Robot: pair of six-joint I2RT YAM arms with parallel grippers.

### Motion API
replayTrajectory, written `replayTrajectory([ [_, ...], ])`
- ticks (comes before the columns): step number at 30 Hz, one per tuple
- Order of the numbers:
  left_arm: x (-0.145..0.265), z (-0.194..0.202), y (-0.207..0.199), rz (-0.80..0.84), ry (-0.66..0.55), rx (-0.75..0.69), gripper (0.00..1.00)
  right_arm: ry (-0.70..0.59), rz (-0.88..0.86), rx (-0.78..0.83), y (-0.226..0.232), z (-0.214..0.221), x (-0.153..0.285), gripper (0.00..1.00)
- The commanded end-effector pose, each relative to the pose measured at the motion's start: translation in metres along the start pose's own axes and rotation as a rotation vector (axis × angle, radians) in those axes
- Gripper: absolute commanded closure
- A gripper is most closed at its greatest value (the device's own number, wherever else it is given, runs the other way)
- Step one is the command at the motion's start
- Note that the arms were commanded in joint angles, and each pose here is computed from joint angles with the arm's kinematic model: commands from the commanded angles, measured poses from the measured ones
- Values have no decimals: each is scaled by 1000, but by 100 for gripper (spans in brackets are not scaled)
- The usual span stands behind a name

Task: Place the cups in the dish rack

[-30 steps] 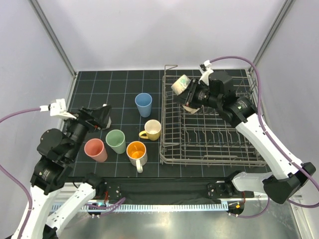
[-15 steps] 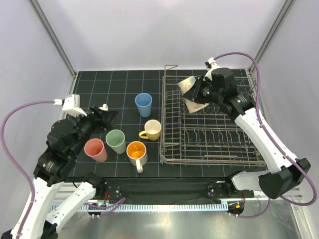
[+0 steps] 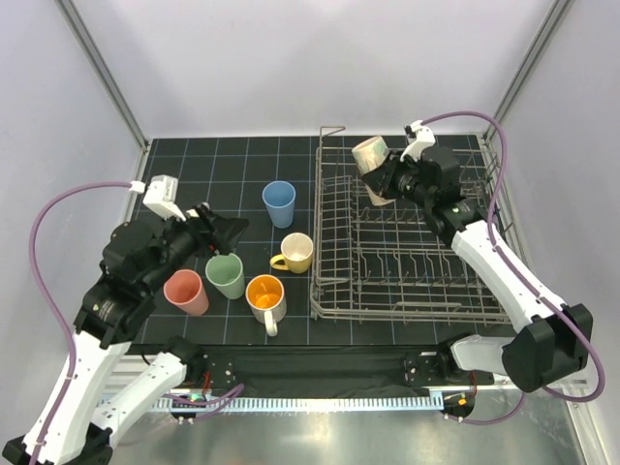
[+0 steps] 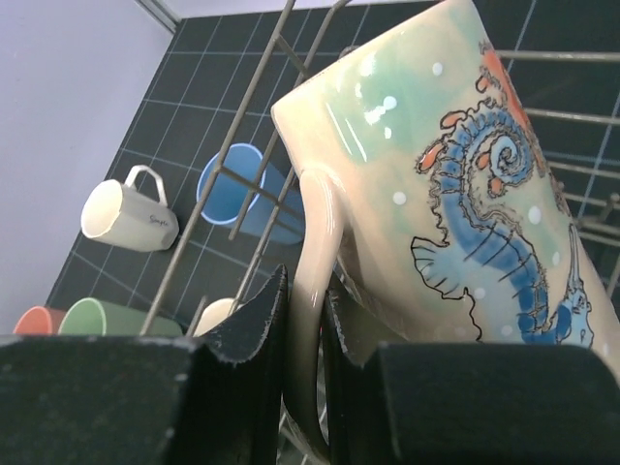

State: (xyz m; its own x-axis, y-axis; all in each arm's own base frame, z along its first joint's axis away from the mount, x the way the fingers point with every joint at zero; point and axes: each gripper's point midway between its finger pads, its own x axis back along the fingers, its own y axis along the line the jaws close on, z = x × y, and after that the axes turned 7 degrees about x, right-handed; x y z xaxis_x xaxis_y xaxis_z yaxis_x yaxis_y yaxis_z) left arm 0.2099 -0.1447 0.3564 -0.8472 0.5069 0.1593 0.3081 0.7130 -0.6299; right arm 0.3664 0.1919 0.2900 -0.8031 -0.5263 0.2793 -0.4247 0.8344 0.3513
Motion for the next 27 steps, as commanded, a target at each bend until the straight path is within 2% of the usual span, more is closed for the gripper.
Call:
replayTrajectory([
  [1, 10, -8, -17, 82, -37, 4, 26, -403, -132, 173, 31, -90, 6, 96],
  [2, 12, -6, -16, 82, -32, 9, 26, -455, -148, 189, 34, -99, 6, 96],
  [11, 26, -3, -14, 73, -29, -2, 26, -527, -179, 173, 25, -113, -13, 96],
  [21, 24, 1, -10, 56, -9, -9, 26, -546, -184, 157, -20, -99, -23, 96],
  [27, 27, 3, -9, 55, -2, -18, 27, -535, -213, 155, -31, -84, -25, 96],
])
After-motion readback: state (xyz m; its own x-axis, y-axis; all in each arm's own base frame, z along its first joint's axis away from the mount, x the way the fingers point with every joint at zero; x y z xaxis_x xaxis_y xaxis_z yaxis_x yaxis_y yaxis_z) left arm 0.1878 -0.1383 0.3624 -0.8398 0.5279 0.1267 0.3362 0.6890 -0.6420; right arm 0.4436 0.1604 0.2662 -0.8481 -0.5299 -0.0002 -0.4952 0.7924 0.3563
